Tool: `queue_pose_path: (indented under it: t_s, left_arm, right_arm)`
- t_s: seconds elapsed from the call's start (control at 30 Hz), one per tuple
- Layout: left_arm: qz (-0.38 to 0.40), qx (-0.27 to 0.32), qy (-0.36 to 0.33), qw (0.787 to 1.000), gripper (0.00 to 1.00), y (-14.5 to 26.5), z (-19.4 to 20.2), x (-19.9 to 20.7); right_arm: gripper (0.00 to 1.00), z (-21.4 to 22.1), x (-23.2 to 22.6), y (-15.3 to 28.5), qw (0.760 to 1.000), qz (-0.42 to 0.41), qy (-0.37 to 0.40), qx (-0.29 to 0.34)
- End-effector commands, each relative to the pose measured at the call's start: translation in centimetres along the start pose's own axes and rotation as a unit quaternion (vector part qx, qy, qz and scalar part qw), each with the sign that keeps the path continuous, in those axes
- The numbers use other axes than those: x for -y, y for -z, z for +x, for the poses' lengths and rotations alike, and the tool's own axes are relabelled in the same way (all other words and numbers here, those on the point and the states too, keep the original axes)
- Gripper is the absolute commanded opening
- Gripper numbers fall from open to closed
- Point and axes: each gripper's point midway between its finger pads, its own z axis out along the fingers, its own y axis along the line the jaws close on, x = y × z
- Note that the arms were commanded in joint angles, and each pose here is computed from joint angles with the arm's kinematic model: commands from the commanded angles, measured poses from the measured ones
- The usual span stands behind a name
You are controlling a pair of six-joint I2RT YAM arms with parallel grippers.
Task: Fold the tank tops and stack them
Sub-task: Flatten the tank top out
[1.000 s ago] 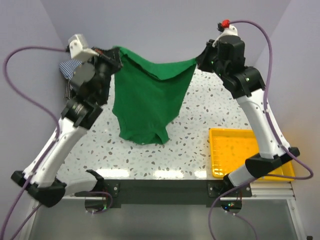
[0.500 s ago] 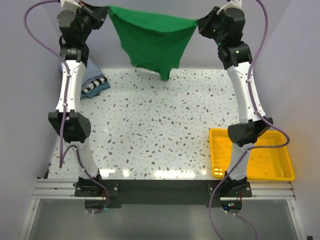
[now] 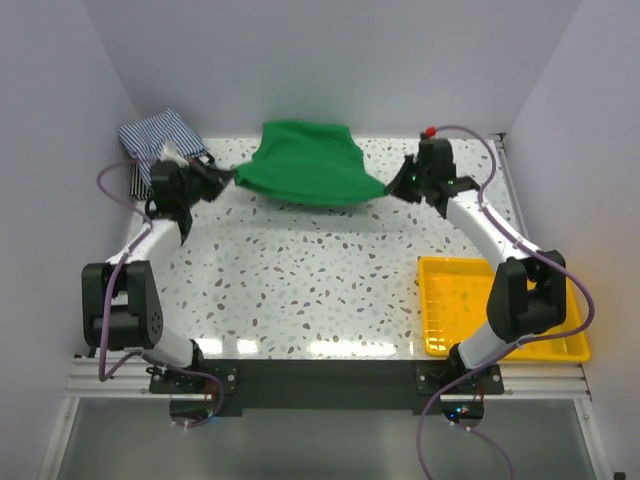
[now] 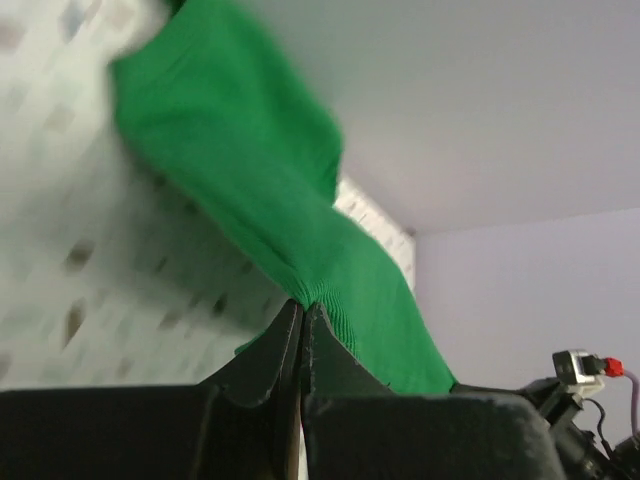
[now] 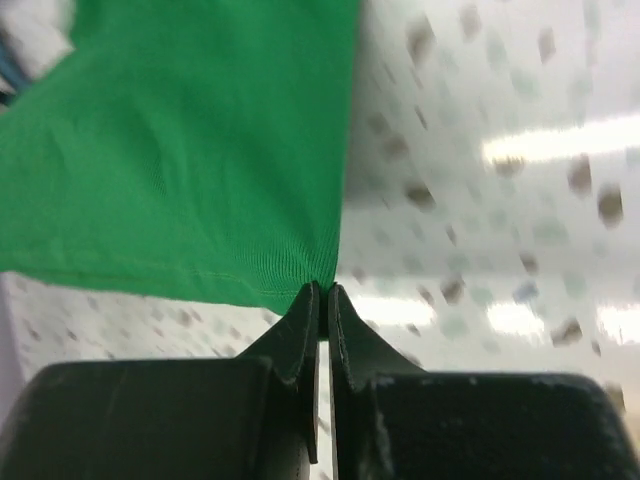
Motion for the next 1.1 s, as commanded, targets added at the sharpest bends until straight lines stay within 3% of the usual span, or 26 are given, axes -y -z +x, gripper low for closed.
queue_pose_path:
  t_s: [0.0,0.17,0.3,0.47,0.73,0.9,1.0,1.07]
  left_arm:
    - [-0.045,0.002,0.045,0.998,0.00,3.7,4.7,-5.4]
    - [-0.157,-0.069,0.052,0.984,0.00,8.6,12.4,-14.2]
    - [-0.216,-0.138,0.062,0.965,0.00,11.4,16.4,-17.5]
    - [-0.230,-0.164,0.067,0.957,0.00,14.1,18.3,-17.8]
    - [-0.233,-0.213,0.047,0.948,0.01,17.0,19.8,-16.8]
    - [-0.240,-0.249,0.055,0.937,0.12,18.8,22.0,-17.8]
    - [-0.237,-0.260,0.042,0.935,0.35,19.5,22.2,-17.5]
    - [-0.228,-0.246,0.019,0.942,0.46,19.1,20.9,-16.5]
  right_arm:
    - [0.00,8.8,4.7,0.3,0.994,0.033,-0.045,-0.090]
    - [0.00,17.0,9.9,1.8,0.978,0.089,-0.044,-0.186]
    - [0.00,21.1,12.3,3.6,0.967,0.112,-0.054,-0.222]
    - [0.00,23.4,14.0,6.0,0.956,0.144,-0.061,-0.247]
    - [0.00,23.2,14.7,8.1,0.952,0.167,-0.038,-0.255]
    - [0.01,22.8,14.9,8.7,0.949,0.178,-0.028,-0.258]
    - [0.21,22.3,14.5,9.2,0.951,0.177,-0.025,-0.253]
    - [0.28,21.6,14.1,9.6,0.955,0.170,-0.021,-0.241]
